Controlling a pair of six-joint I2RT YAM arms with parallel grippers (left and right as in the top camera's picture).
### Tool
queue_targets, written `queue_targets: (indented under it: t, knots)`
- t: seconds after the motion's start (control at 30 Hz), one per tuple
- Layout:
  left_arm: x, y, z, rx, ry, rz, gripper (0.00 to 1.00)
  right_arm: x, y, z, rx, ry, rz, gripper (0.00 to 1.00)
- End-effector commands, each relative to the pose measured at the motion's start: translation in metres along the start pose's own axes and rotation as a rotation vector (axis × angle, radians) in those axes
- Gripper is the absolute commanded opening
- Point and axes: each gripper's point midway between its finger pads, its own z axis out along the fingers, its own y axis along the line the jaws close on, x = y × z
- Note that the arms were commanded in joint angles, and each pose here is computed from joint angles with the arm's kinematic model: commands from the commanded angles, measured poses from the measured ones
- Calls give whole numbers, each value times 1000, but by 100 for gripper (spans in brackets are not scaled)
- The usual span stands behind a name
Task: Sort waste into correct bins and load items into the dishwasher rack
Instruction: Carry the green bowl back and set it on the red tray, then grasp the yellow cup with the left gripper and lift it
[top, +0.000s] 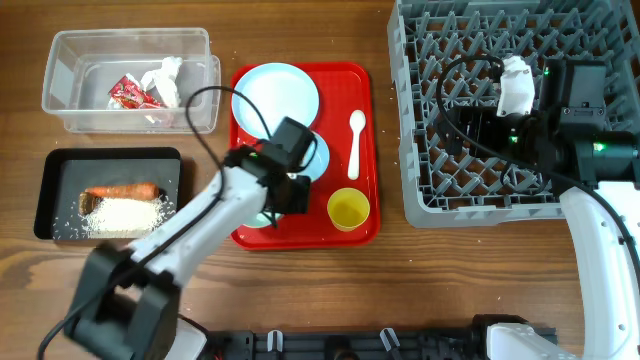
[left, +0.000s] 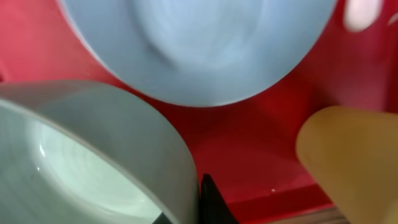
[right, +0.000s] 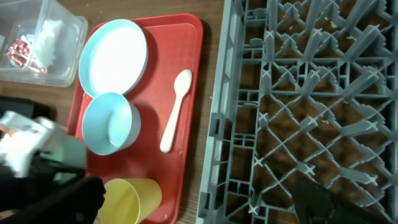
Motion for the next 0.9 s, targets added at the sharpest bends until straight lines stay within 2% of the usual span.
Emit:
queue_targets:
  t: [0.0, 0.07, 0.1, 0.2, 0.33, 0.53, 0.63, 0.7, 0.8, 0.87]
  knots:
    - [3, -9, 14, -31, 21, 26, 4, -4, -3, 1, 12, -4, 8, 100]
    - [4, -14, 16, -28, 20, 43, 8, -4, -3, 1, 12, -4, 8, 100]
    - [4, -16, 16, -25, 18, 49, 18, -4, -3, 1, 11, -7, 6, 100]
    - [6, -19, 16, -15, 22, 54, 36, -6, -3, 1, 11, -13, 4, 100]
    - [2, -18, 11, -1, 18, 39, 52, -6, -3, 1, 11, -15, 3, 100]
    - [-30, -34, -36, 73, -73, 32, 61, -9, -3, 1, 11, -24, -1, 100]
    - [-50, -43, -60, 108, -153, 48, 74, -10, -3, 1, 11, -31, -4, 100]
    - [-56, -46, -65, 116, -178, 83, 79, -11, -3, 1, 11, -32, -3, 100]
    - [-56, -48, -65, 121, -180, 89, 80, -11, -3, 1, 11, -32, -4, 100]
    - [-47, -62, -66, 204, -139, 155, 78, -11, -3, 1, 11, -34, -5, 100]
